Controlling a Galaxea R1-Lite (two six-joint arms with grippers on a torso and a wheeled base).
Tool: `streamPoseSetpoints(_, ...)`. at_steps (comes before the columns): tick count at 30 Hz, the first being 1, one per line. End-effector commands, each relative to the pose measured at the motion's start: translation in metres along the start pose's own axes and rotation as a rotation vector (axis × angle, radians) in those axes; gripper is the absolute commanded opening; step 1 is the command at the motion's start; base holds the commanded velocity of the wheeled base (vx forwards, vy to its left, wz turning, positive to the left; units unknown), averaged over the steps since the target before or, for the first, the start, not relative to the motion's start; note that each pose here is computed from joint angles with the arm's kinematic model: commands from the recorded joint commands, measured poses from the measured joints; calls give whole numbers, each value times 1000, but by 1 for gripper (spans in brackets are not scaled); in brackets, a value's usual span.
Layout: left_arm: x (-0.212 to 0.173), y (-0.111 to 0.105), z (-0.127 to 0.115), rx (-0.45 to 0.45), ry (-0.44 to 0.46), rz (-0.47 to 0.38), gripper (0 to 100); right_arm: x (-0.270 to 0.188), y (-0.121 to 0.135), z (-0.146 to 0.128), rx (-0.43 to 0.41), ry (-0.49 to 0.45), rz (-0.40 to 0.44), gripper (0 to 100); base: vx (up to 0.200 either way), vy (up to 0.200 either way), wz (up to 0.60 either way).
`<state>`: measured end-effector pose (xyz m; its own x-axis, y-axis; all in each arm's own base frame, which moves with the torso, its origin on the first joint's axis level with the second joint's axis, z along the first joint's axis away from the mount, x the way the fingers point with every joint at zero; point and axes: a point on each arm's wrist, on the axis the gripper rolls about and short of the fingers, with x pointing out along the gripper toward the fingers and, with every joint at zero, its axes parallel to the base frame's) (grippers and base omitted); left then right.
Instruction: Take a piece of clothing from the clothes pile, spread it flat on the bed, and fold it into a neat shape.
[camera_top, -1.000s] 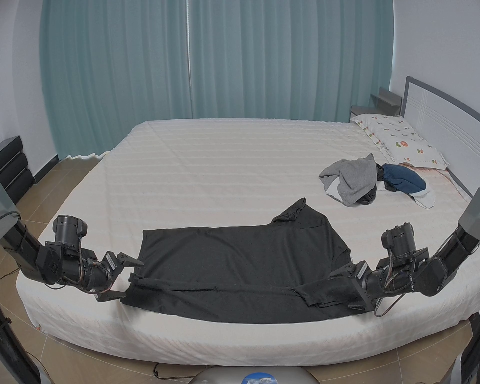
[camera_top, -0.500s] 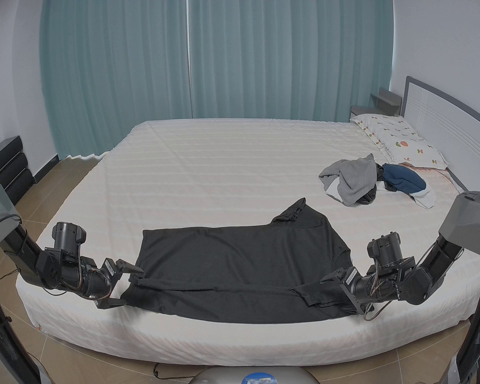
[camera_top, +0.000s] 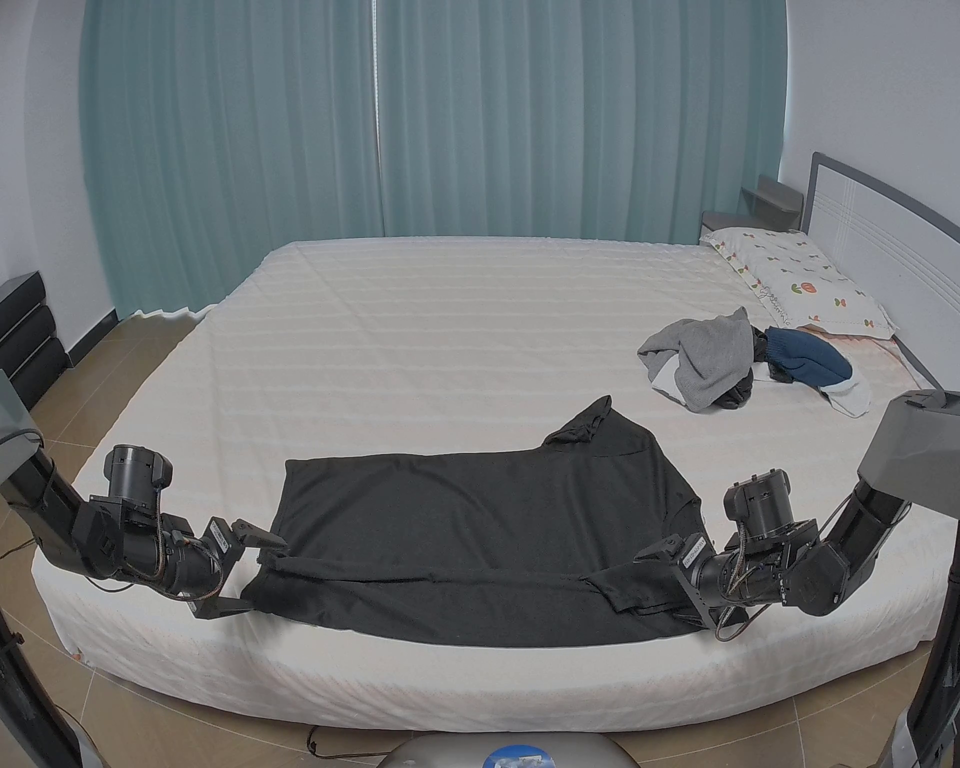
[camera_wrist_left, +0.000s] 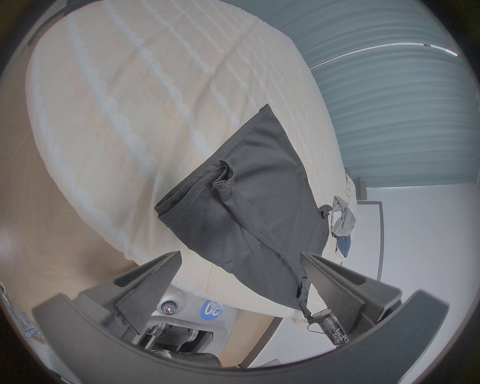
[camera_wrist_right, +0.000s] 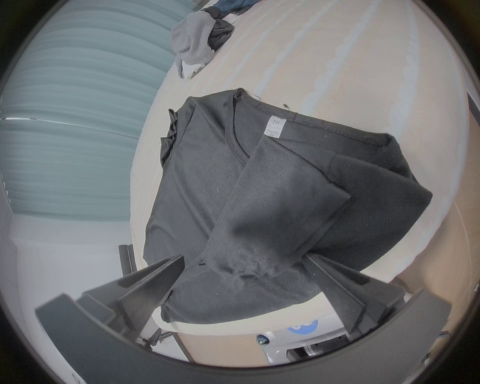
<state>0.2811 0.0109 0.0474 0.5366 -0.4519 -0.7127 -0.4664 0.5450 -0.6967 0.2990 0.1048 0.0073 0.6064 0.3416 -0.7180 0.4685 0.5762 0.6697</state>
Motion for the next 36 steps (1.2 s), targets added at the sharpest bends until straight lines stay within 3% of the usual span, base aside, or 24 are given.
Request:
streamPoseSetpoints(1,0,0,0,-1,-2,0,100,7,-1,0,0,-10,-10,100,0,0,0)
streamPoseSetpoints(7,0,0,0,-1,-2,0,100,9,0,-2,-5,-13,-11,100,0,0,0)
streamPoseSetpoints(8,0,0,0,-1,-1,-1,100,8,1,-2,-3,-13,-10,0,0,0,0)
streamPoseSetpoints(20,0,0,0,-1,-2,0,100,-12,7,-6,-17,-16,14,0,0,0,0)
streamPoseSetpoints(36,0,0,0,-2,-1,1,100,-19,-4,-10,-10,29,-64,0,0,0,0)
